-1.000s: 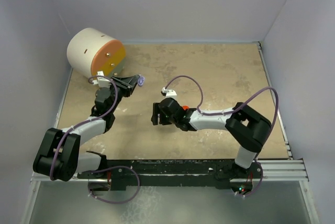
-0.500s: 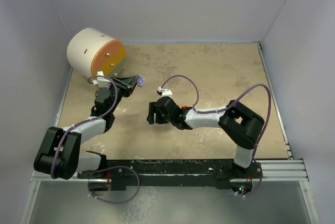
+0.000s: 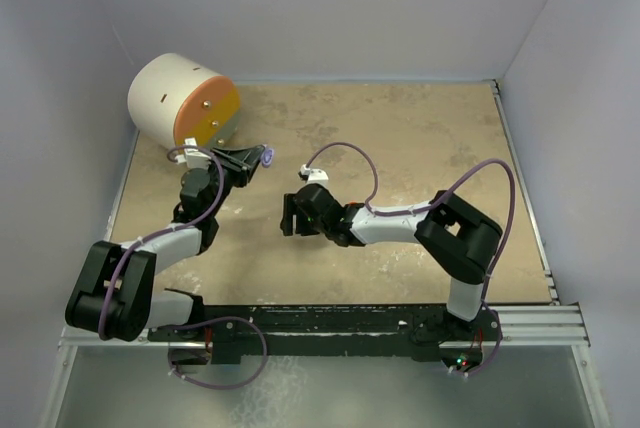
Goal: Insert the wireless bluetooth earbuds into the charging case
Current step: Pick up the earbud from the center of the board.
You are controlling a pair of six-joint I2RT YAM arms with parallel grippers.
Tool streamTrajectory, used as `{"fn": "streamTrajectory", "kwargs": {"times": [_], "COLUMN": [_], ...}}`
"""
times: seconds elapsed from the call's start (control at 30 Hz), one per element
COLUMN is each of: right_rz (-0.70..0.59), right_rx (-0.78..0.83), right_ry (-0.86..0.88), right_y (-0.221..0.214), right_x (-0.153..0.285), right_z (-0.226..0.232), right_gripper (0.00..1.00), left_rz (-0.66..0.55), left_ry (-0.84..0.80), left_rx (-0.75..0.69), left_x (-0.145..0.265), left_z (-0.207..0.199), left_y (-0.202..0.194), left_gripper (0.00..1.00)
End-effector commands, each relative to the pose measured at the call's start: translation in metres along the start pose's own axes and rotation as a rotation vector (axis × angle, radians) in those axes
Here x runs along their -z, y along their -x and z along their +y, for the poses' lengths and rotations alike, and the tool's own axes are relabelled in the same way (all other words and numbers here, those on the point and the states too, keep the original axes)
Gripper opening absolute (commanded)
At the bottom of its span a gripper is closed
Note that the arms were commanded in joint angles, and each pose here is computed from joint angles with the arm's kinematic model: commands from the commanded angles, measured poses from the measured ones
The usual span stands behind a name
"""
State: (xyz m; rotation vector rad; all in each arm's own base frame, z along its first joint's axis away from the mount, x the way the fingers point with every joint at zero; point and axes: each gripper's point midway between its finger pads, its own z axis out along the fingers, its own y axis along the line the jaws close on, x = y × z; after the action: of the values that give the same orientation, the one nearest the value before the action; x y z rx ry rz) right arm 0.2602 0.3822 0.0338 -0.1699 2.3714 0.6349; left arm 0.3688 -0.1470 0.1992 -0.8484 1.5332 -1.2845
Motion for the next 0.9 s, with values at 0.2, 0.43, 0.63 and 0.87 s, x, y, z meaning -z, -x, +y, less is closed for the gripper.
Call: {"fn": "streamTrajectory", "kwargs": {"times": [0.2,0.43,0.63,0.87], "right_rz": [-0.013,0.013,0.02,0.036], "right_rx": [-0.002,0.019,0.042,0.07], "right_ry": [-0.083,-0.095,-0.118,-0.173], "right_y": [0.008,0.0,-0.001,-0.006], "right_x": [-0.006,-0.014,-0.019,-0.019], "right_z": [-0.019,-0.021,-0.025,-0.038], "right_gripper": [0.72,0.68,0.67,0.65], "left_rz": [-0.01,-0.01,-0.009,-0.012], "left_ry": [-0.062,-0.064,-0.062,-0.062], "left_rx": [-0.018,-0.014,-0.015,-0.014], "left_x": [0.0,-0.001,-0.001,-0.001], "left_z": [-0.012,-0.011,-0.01,-0.01], "left_y": [0.005,0.005,0.005,0.007], "left_gripper": [0.0,0.0,0.0,0.0]}}
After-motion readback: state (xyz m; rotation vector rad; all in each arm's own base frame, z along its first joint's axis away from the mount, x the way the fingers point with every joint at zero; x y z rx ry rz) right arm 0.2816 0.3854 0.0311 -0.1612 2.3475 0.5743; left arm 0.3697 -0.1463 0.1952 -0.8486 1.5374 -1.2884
